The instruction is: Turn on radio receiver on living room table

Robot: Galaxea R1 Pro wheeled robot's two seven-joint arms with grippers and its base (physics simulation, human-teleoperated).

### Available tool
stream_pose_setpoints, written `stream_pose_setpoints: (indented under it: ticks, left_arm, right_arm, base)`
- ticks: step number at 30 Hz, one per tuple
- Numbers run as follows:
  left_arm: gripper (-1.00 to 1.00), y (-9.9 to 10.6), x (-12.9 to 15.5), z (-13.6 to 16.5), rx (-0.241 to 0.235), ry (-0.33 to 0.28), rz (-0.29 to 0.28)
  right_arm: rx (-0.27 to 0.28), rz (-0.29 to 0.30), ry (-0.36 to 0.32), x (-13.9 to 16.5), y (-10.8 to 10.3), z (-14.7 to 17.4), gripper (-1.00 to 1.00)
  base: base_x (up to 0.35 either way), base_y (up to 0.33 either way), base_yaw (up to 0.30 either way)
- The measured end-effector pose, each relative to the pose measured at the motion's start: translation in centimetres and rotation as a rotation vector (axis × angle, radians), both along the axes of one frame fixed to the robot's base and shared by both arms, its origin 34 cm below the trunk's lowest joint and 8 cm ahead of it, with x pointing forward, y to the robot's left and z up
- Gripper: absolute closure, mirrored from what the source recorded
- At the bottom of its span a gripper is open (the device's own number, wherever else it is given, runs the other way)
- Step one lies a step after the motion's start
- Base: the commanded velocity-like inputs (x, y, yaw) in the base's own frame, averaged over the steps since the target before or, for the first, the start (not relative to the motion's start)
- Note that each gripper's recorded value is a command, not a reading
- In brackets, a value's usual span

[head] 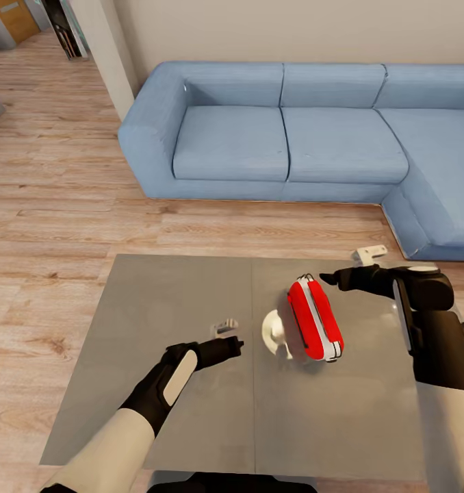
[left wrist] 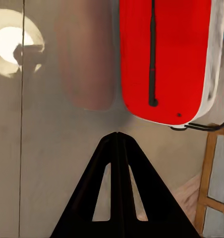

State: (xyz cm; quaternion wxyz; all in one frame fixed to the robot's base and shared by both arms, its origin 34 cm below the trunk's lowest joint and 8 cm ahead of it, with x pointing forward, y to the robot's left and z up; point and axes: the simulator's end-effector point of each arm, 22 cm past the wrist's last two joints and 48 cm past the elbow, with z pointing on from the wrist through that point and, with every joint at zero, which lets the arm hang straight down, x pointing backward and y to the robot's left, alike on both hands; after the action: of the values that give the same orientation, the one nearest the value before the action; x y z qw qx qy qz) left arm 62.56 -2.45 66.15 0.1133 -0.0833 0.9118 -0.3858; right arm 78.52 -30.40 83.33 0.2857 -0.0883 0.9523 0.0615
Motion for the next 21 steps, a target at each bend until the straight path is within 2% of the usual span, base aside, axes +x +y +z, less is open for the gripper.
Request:
stream_pose_setpoints:
  ticks: [3,5,8,9,10,11,18,21]
  left_arm:
    - [1.00,-0.6,0.3,0.9,-0.047,-0.022,-0.005]
    - [1.00,-0.8,0.4,1.1,-0.058,-0.027,-0.006]
    - [1.00,-0.8,0.3,1.1,-0.059,-0.026,-0.008]
    - [1.00,-0.8,0.3,1.1,-0.059,-0.025,-0.008]
    - [1.00,-0.9,0.3,1.2,-0.058,-0.023,-0.014]
    - [1.00,-0.9,0.3,1.3,-0.059,-0.026,-0.015]
    - [1.00,-1.1,0.6,1.9,-0.066,-0.026,-0.028]
    - [1.00,-1.0,0.6,1.9,-0.064,-0.029,-0.026]
  right_arm:
    - [-0.002,0.002,0.004,-0.1,-0.2,-0.1,-1.00]
    - [-0.004,0.002,0.005,-0.1,-0.3,-0.1,-1.00]
    - [-0.006,0.001,0.020,-0.8,-0.4,-0.7,-1.00]
    - [-0.008,0.000,0.048,-2.1,-0.4,-1.8,-1.00]
    - [-0.012,-0.003,0.111,-5.1,-0.6,-4.2,-1.00]
    - [-0.010,-0.003,0.119,-5.6,-0.6,-4.5,-1.00]
    - [-0.006,-0.003,0.127,-5.9,-0.5,-4.8,-1.00]
    - [-0.006,-0.003,0.128,-5.9,-0.6,-4.8,-1.00]
  base:
    - [0.000,0.000,0.000]
    - [0.000,0.000,0.000]
    - [-0.003,0.000,0.000]
    - [-0.256,-0.091,0.000]
    - [-0.265,-0.092,0.000]
    - [-0.279,-0.091,0.000]
    - [-0.306,-0.079,0.000]
    - [-0.142,-0.020,0.000]
